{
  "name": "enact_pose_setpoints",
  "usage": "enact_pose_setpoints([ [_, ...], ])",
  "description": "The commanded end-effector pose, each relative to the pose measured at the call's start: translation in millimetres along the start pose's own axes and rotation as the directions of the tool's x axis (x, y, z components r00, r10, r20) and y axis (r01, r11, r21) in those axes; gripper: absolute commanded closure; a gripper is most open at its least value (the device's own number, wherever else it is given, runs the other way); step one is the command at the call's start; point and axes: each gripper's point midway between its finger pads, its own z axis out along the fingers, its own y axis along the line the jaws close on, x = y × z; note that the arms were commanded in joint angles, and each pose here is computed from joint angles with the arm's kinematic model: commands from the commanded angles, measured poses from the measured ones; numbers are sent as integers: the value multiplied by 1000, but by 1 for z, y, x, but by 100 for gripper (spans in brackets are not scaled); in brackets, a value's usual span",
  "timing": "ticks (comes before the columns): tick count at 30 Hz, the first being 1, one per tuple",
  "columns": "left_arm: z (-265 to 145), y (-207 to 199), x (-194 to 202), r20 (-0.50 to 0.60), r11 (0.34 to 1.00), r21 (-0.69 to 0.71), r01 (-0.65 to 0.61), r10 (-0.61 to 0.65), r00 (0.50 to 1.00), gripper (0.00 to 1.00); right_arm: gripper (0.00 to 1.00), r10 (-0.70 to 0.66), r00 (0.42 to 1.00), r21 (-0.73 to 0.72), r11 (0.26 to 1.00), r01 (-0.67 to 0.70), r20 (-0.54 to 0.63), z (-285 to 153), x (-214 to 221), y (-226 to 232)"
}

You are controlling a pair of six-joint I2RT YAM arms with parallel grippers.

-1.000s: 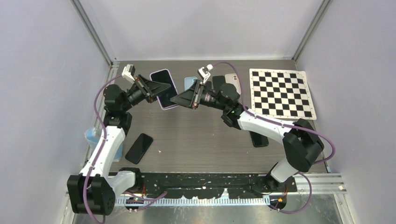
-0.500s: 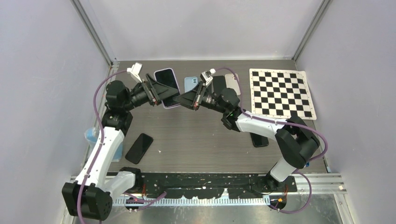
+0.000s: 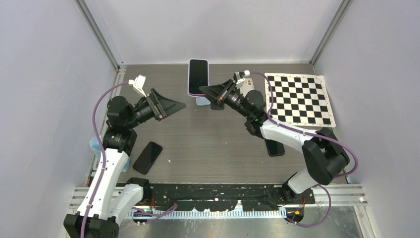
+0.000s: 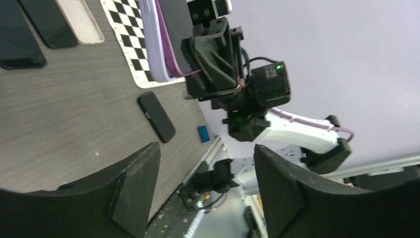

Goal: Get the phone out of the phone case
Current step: Remove the phone case from the phone.

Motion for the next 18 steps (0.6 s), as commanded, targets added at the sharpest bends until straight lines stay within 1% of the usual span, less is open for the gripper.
enact_pose_setpoints([
  [1, 0, 2, -1, 9, 996, 23, -84, 84, 996, 37, 99, 15, 998, -101, 995, -10, 53, -2, -12, 63],
  [4, 1, 2, -2, 11, 995, 25, -95, 95, 995, 41, 99, 32, 997, -58, 998, -28, 64, -5, -13, 60],
  [7, 2, 2, -5, 21, 994, 36, -103, 102, 995, 39, 99, 44, 997, -57, 998, -41, 56, -8, -11, 65],
  [9, 4, 5, -5, 22, 994, 31, -109, 108, 994, 40, 99, 63, 997, -52, 997, -60, 54, -9, -10, 66],
  [12, 7, 12, -7, 25, 992, 18, -122, 122, 992, 50, 99, 90, 995, -46, 995, -88, 31, -10, -6, 68],
  [14, 9, 11, -7, 15, 989, 35, -141, 140, 990, 53, 99, 91, 996, -51, 995, -90, 13, -11, -1, 73],
  [16, 10, 8, -5, 1, 987, 58, -151, 151, 989, 53, 99, 91, 996, -46, 995, -91, 2, -11, 5, 73],
  [18, 10, 5, -4, 2, 984, 71, -166, 166, 986, 50, 99, 98, 995, -41, 994, -99, -8, -11, 9, 73],
])
